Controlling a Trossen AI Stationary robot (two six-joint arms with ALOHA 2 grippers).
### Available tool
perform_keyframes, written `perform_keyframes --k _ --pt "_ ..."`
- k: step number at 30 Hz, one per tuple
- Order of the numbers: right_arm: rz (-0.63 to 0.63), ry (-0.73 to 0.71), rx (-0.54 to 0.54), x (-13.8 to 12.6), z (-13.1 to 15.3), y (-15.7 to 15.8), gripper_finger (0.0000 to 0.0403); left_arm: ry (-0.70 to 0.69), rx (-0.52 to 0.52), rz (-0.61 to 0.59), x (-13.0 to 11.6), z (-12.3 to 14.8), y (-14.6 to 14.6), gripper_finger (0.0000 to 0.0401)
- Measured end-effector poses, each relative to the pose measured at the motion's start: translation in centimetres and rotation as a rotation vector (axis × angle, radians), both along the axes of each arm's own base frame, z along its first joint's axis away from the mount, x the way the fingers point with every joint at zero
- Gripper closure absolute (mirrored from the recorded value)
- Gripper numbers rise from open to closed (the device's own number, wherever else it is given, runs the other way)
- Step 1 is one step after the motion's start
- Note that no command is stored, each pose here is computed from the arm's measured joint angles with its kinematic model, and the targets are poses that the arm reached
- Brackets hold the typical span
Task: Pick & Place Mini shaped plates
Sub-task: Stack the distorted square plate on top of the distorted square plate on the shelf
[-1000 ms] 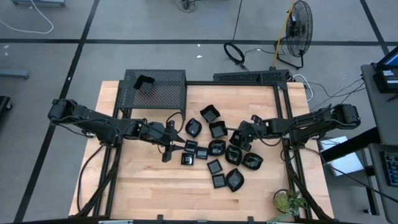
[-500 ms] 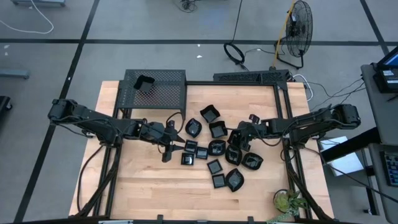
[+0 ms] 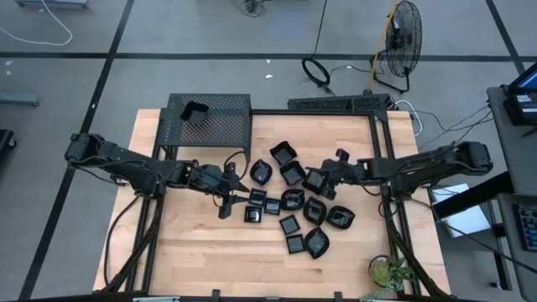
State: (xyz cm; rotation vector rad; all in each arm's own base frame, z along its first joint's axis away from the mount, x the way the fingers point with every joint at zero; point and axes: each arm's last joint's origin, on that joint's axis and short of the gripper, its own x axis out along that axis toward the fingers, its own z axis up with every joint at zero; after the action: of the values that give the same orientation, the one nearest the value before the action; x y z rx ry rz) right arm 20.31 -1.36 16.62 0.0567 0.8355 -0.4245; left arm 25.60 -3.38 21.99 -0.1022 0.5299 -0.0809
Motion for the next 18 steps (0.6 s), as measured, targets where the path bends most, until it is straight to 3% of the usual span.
perform_keyframes --k 18 --pt "0.053 -0.222 -0.110 1.1 2.4 -0.1 0.0402 -0.010 -0.001 0.000 0.1 0.1 0.0 0.0265"
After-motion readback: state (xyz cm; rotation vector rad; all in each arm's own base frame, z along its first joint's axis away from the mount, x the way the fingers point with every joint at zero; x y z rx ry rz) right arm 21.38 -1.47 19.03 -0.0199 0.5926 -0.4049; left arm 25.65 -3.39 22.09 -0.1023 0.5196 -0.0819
